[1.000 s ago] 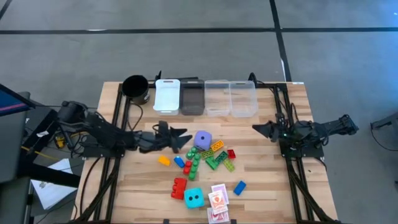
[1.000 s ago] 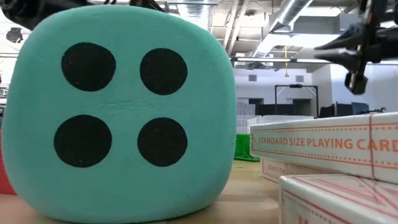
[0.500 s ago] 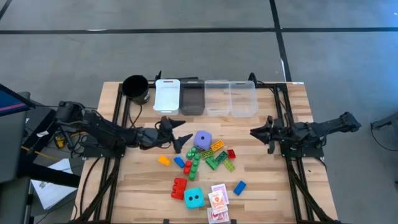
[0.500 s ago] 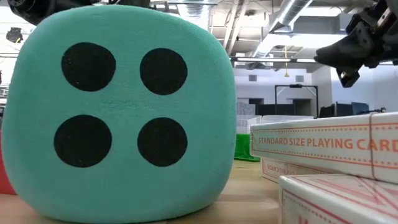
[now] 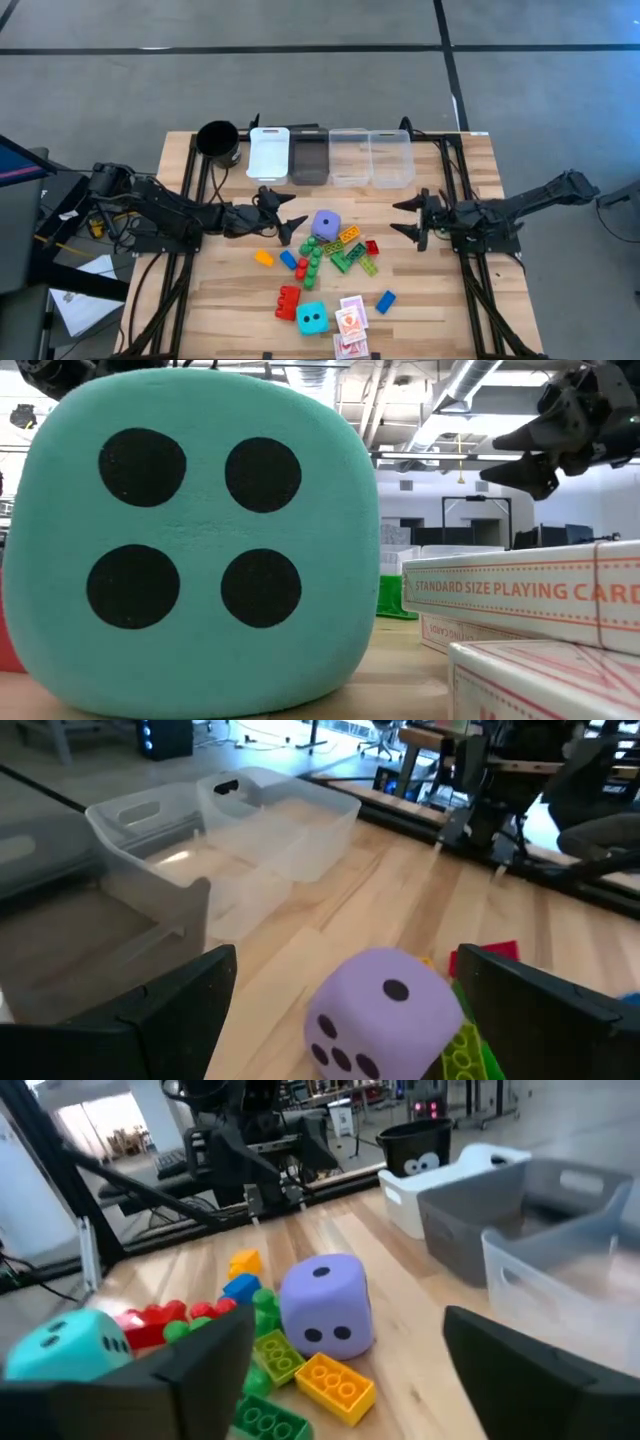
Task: Pick & Place Toys
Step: Put the purple dice into the black bin
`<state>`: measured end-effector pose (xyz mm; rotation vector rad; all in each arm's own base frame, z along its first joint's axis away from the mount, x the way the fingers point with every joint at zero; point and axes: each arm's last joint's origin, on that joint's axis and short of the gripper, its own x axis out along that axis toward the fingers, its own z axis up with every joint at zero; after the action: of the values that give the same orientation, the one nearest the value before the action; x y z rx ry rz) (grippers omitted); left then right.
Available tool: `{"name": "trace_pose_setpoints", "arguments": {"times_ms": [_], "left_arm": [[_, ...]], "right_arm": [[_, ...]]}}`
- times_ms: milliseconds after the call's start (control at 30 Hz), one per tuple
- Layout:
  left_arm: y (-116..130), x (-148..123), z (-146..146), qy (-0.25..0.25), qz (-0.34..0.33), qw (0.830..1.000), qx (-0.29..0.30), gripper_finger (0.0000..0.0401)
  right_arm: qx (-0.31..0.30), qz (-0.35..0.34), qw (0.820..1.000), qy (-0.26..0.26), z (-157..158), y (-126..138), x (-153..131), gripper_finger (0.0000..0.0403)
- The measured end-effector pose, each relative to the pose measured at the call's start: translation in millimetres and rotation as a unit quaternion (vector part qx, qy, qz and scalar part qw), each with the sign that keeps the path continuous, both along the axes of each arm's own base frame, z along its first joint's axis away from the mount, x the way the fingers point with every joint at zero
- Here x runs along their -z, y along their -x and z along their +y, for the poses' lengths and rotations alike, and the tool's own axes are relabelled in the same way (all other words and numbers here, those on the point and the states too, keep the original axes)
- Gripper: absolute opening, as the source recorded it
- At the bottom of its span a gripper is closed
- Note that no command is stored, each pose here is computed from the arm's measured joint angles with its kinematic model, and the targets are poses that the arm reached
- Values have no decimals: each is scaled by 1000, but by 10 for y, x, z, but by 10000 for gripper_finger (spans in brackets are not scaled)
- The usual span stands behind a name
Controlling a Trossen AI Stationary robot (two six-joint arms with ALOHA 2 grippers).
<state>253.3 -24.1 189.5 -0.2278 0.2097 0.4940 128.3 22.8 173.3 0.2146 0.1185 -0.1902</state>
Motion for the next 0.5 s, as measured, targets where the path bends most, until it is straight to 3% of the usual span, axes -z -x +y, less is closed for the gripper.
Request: {"name": "trace_pose_setpoints", "arguments": {"times_ms": [133, 300, 500], "left_arm": [[2, 7, 0, -1, 4, 1000, 0, 370], [3, 9, 1, 24, -8, 1000, -8, 370], [6, 18, 1, 65, -24, 997, -20, 370]], "right_arm": [[-7, 21, 999, 44, 26, -89, 52, 364], [-8, 47, 998, 52, 53, -185, 145, 394], [11, 12, 998, -61, 75, -267, 161, 390]]}}
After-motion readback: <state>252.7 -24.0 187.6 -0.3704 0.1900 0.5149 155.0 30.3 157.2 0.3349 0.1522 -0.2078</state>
